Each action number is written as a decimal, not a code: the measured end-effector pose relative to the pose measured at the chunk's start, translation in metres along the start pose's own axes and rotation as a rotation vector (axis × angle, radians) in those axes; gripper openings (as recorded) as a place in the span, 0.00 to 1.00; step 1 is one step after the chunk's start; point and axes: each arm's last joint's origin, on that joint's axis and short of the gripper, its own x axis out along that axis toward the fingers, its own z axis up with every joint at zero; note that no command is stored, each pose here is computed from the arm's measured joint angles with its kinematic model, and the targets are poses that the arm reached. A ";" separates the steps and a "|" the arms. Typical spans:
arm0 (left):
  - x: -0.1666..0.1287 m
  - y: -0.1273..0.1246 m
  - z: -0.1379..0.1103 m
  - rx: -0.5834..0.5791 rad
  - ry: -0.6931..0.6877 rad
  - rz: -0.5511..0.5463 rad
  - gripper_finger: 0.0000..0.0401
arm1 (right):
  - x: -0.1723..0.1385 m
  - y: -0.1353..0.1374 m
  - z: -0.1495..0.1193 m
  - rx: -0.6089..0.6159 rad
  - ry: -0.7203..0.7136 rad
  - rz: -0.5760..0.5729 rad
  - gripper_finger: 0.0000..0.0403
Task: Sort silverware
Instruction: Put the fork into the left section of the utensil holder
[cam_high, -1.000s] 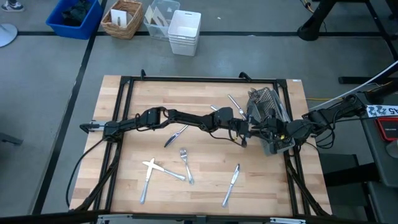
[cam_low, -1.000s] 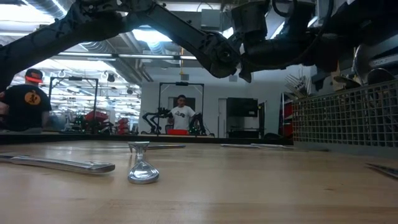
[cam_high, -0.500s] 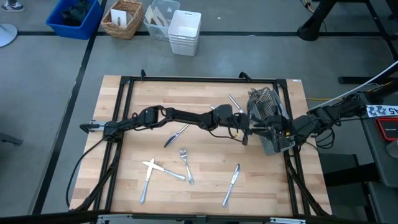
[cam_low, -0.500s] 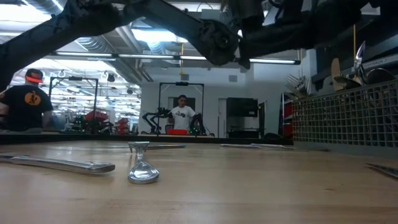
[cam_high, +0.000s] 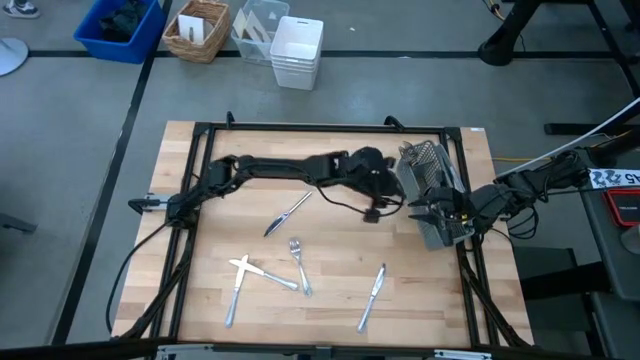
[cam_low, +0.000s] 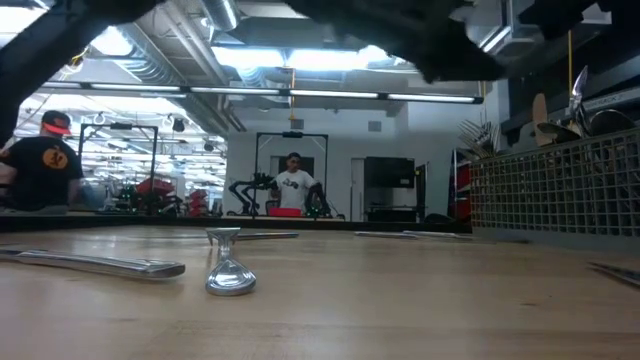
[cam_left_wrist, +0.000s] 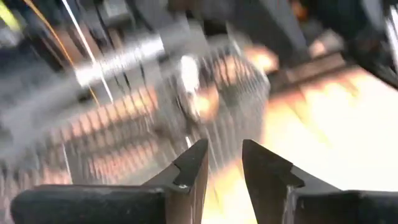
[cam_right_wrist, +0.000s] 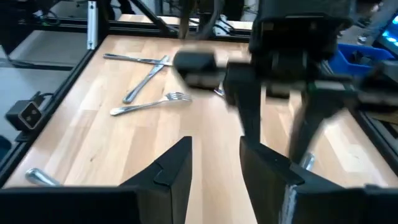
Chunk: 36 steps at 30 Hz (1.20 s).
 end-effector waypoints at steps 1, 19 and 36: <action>-0.009 -0.001 0.000 -0.017 0.061 -0.022 0.23 | 0.000 0.000 0.000 -0.001 0.001 0.008 0.34; -0.095 -0.049 -0.052 -0.374 1.045 0.043 0.23 | 0.000 -0.001 -0.006 -0.022 0.065 0.002 0.34; -0.162 -0.147 -0.097 -1.185 1.007 0.469 0.23 | 0.000 -0.001 -0.010 -0.034 0.098 -0.003 0.34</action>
